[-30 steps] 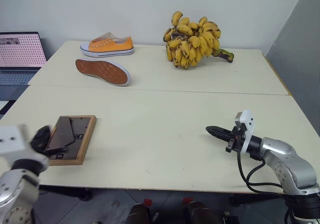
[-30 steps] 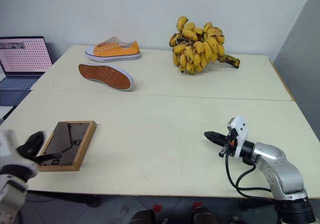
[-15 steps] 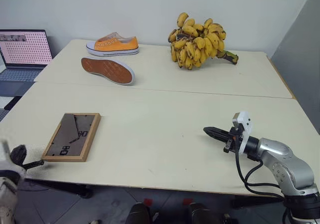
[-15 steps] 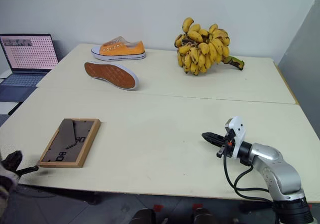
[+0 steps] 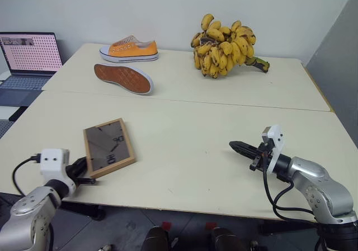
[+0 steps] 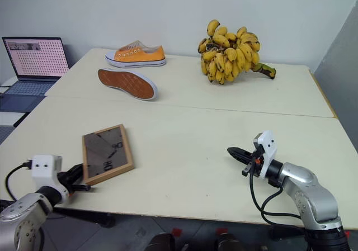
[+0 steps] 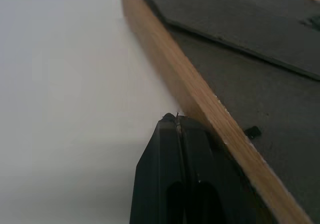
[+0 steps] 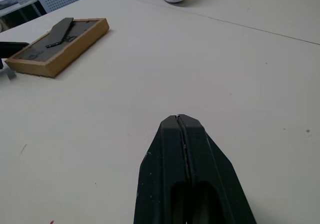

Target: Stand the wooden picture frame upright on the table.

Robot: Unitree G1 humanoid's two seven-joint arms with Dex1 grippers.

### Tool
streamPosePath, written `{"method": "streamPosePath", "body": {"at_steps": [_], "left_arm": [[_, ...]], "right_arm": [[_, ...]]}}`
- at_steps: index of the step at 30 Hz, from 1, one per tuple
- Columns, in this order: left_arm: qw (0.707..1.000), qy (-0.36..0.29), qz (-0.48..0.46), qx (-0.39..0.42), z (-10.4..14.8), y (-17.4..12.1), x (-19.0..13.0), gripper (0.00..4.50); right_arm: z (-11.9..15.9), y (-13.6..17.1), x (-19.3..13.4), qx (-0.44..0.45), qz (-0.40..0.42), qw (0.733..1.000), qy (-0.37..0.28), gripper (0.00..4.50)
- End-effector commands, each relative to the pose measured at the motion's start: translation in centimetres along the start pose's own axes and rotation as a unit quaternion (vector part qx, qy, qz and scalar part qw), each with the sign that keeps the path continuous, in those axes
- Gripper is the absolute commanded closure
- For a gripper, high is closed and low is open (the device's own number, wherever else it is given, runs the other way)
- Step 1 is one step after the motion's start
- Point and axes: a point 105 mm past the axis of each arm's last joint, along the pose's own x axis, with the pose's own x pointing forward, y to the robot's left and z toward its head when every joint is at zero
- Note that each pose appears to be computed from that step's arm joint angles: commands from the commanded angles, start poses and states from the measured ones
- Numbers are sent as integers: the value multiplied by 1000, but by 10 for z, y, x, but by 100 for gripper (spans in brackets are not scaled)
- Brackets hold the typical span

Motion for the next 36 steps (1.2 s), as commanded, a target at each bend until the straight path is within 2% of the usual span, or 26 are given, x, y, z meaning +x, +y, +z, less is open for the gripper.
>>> {"method": "streamPosePath", "body": {"at_steps": [1,4,11,18,23,28,36], "left_arm": [[998,-27,-48,18,23,-26,11,446],[998,-30,-54,25,29,-31,14,446],[998,-39,32,27,36,8,13,446],[995,-48,78,34,47,23,33,446],[997,-53,37,48,54,6,59,446],[994,-64,-46,73,66,-35,91,446],[980,-67,-153,105,72,-84,107,446]], "right_arm": [[9,6,0,-7,6,1000,-23,450],[11,4,0,-7,0,1000,-28,450],[12,-1,-5,-7,-17,999,-31,450],[12,1,-8,-10,-15,999,-28,450],[4,12,-16,-33,20,999,3,450],[-1,15,-24,-30,36,999,20,450],[-7,16,-29,-37,44,998,36,450]]}}
